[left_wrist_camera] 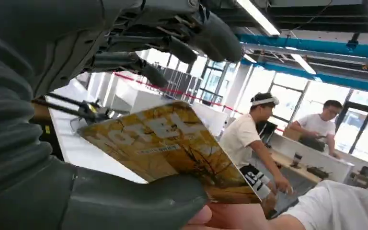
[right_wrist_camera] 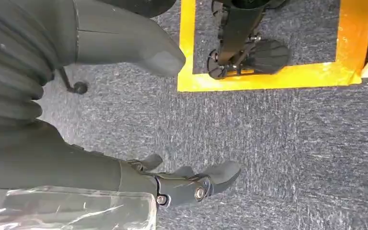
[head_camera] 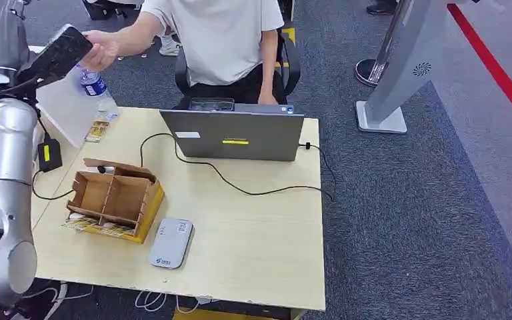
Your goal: Pass the card to the sensor for recognition and then transmit it.
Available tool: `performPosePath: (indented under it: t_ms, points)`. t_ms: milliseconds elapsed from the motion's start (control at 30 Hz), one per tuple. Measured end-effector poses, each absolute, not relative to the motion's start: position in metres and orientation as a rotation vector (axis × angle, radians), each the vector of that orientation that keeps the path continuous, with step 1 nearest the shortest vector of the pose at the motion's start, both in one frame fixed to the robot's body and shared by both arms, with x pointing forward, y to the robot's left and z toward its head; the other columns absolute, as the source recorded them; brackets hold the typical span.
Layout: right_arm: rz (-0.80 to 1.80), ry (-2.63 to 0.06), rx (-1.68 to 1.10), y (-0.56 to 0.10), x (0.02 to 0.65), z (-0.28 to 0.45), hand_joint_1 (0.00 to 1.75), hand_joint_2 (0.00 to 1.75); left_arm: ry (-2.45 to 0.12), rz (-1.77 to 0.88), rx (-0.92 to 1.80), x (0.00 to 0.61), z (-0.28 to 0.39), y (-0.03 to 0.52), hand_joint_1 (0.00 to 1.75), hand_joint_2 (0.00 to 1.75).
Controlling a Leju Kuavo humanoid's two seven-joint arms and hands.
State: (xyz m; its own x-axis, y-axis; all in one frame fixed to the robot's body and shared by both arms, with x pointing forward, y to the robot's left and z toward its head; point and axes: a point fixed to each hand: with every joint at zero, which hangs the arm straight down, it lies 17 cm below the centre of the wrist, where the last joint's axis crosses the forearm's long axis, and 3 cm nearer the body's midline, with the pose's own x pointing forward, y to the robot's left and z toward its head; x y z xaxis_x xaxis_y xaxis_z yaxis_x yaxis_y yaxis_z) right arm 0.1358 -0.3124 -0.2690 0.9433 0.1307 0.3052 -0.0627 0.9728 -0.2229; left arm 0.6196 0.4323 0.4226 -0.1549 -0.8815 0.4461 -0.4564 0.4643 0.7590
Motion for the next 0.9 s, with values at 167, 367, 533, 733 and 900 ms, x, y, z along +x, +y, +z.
performPosePath:
  t_ms: [167, 367, 533, 733, 900]
  points:
    - [0.122, -0.316, -0.211, -0.31, 0.136, -0.269, 0.0, 1.75, -1.695, -0.684, 1.287, 0.632, 0.438, 0.43, 1.75, 1.75]
    - [0.152, -0.307, -0.21, -0.308, 0.135, -0.27, 0.0, 1.75, -1.588, -0.776, 1.47, 0.641, 0.465, 0.436, 1.75, 1.75]
    - [0.179, -0.294, -0.204, -0.304, 0.134, -0.27, 0.0, 1.75, -1.498, -0.842, 1.623, 0.646, 0.489, 0.442, 1.75, 1.75]
    - [0.202, -0.287, -0.201, -0.301, 0.134, -0.271, 0.0, 1.75, -1.467, -0.863, 1.699, 0.647, 0.5, 0.443, 1.75, 1.75]
    - [0.186, -0.29, -0.203, -0.3, 0.133, -0.271, 0.0, 1.75, -1.577, -0.86, 1.682, 0.641, 0.494, 0.431, 1.75, 1.75]
